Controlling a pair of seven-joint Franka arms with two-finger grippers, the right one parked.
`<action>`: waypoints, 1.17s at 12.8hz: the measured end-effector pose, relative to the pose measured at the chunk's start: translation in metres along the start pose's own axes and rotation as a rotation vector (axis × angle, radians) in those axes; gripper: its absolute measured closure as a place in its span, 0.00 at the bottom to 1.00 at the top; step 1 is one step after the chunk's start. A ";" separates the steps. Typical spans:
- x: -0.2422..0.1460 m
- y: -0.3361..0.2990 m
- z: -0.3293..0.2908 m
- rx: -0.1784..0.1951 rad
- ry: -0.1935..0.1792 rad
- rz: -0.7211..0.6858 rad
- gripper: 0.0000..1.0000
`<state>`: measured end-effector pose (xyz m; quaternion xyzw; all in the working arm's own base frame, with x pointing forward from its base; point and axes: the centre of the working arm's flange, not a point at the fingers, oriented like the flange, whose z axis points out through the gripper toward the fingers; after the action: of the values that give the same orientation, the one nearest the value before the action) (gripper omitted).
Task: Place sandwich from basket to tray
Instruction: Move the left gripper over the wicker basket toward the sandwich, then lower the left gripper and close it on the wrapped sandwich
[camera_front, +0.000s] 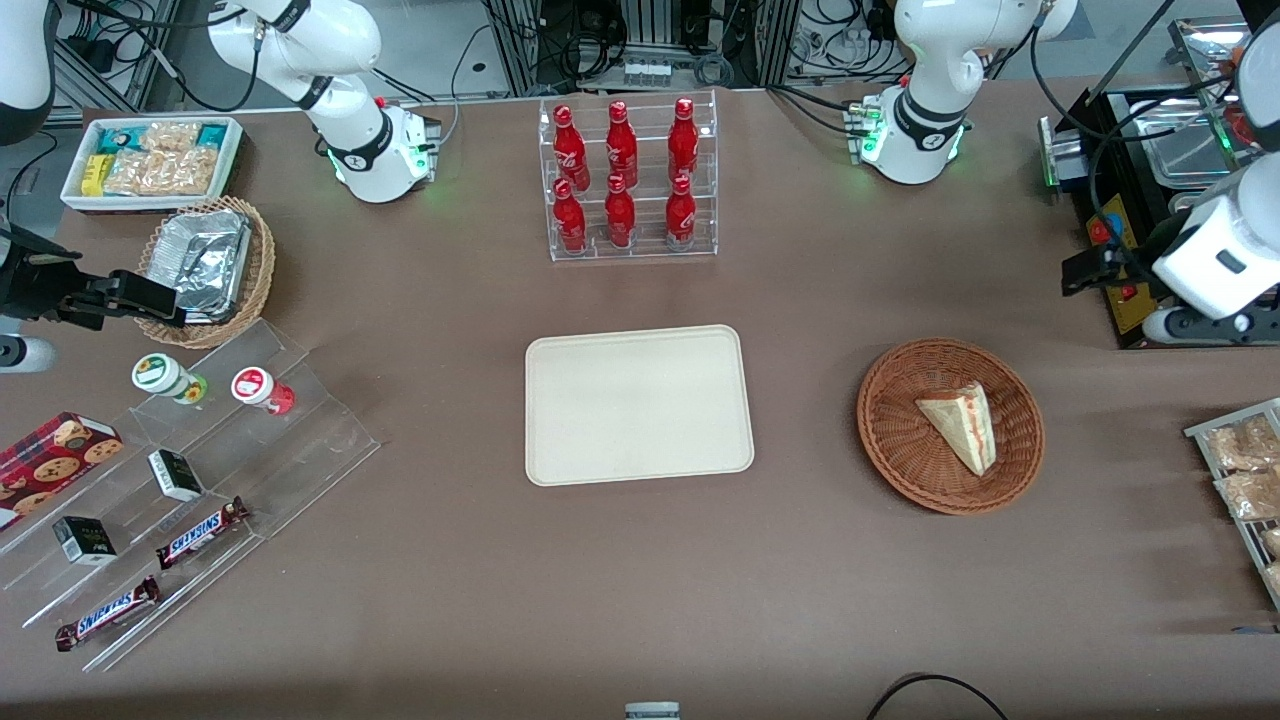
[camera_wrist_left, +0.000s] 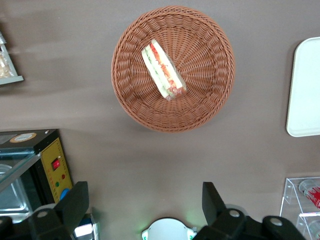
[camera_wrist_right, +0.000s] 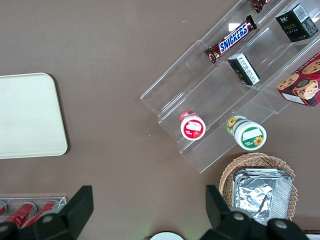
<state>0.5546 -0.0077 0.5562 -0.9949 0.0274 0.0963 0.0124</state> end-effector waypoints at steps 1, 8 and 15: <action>0.005 -0.001 0.013 0.000 0.003 -0.001 0.00; 0.046 -0.003 0.123 -0.008 -0.002 -0.083 0.00; 0.066 0.000 0.167 -0.040 0.056 -0.269 0.00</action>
<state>0.5876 -0.0058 0.3799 -0.9919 -0.1079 0.0663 0.0047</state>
